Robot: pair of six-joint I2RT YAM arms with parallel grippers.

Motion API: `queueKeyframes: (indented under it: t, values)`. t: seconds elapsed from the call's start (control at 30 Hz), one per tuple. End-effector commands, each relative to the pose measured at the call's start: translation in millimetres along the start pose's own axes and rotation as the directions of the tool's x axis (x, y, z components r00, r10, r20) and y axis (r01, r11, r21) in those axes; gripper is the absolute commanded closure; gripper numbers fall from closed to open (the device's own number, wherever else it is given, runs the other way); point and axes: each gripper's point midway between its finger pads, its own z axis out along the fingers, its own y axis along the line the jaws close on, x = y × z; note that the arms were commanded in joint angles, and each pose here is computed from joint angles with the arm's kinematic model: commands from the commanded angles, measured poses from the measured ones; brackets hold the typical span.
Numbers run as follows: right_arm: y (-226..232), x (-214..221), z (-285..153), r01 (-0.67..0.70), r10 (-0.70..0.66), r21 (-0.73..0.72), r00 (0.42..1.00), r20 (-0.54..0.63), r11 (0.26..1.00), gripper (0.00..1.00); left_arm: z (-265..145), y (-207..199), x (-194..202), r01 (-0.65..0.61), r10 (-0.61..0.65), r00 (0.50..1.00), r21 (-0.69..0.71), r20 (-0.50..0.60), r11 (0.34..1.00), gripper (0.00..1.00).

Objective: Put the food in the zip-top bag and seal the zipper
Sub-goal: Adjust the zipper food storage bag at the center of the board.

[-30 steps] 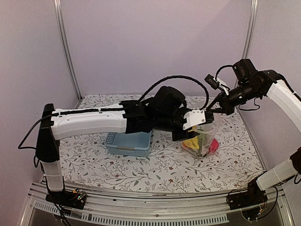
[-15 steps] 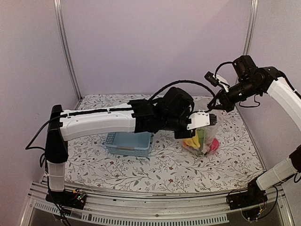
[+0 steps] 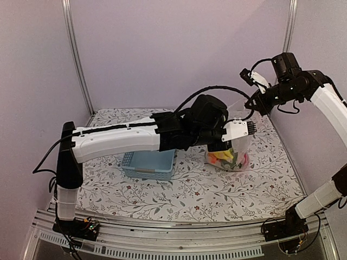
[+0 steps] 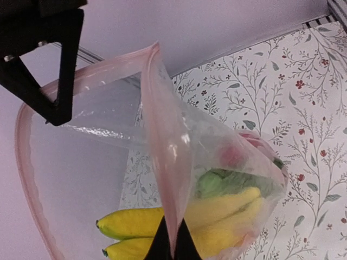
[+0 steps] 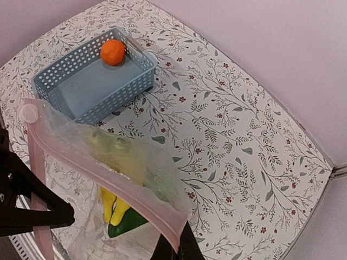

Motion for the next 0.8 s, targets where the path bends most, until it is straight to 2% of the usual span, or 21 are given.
queueKeyframes:
  t: [0.0,0.07,0.13,0.23,0.3,0.4,0.5,0.77]
  values:
    - [-34.8,-50.3,-34.7,0.032,-0.063,0.189,0.985,0.160,0.981,1.00,25.6,20.0,13.8,-0.003,0.002,1.000,-0.046,-0.025,0.999,1.00]
    - [-43.3,-58.6,-39.0,0.042,-0.085,0.235,0.981,0.176,0.971,1.00,23.8,45.6,7.9,-0.004,0.001,1.000,-0.131,-0.020,0.991,1.00]
    - [-42.1,-53.8,-30.5,0.044,-0.080,0.219,0.984,0.160,0.975,1.00,17.4,50.7,-0.2,-0.003,0.005,1.000,-0.155,0.012,0.988,1.00]
    - [-18.7,-19.9,3.9,0.041,-0.047,0.080,0.996,0.075,0.996,1.00,22.2,18.3,8.6,0.028,-0.026,0.999,-0.045,0.041,0.999,1.00]
    - [10.0,13.6,32.0,0.042,-0.043,-0.043,0.999,-0.027,0.998,1.00,35.2,-4.1,25.4,0.044,-0.044,0.999,0.003,0.004,0.999,1.00]
    - [32.5,45.6,51.8,0.029,-0.045,-0.125,0.991,-0.123,0.992,1.00,51.1,-27.1,48.9,0.062,-0.060,0.996,0.038,-0.068,0.997,1.00]
    - [37.1,38.2,41.0,0.024,-0.037,-0.135,0.995,-0.090,0.991,1.00,50.1,-34.3,54.7,0.070,-0.066,0.995,0.040,-0.073,0.997,1.00]
    - [42.9,21.8,22.2,0.024,-0.033,-0.162,0.998,-0.050,0.987,1.00,27.6,-23.3,39.4,0.082,-0.082,0.997,-0.020,0.000,0.996,1.00]
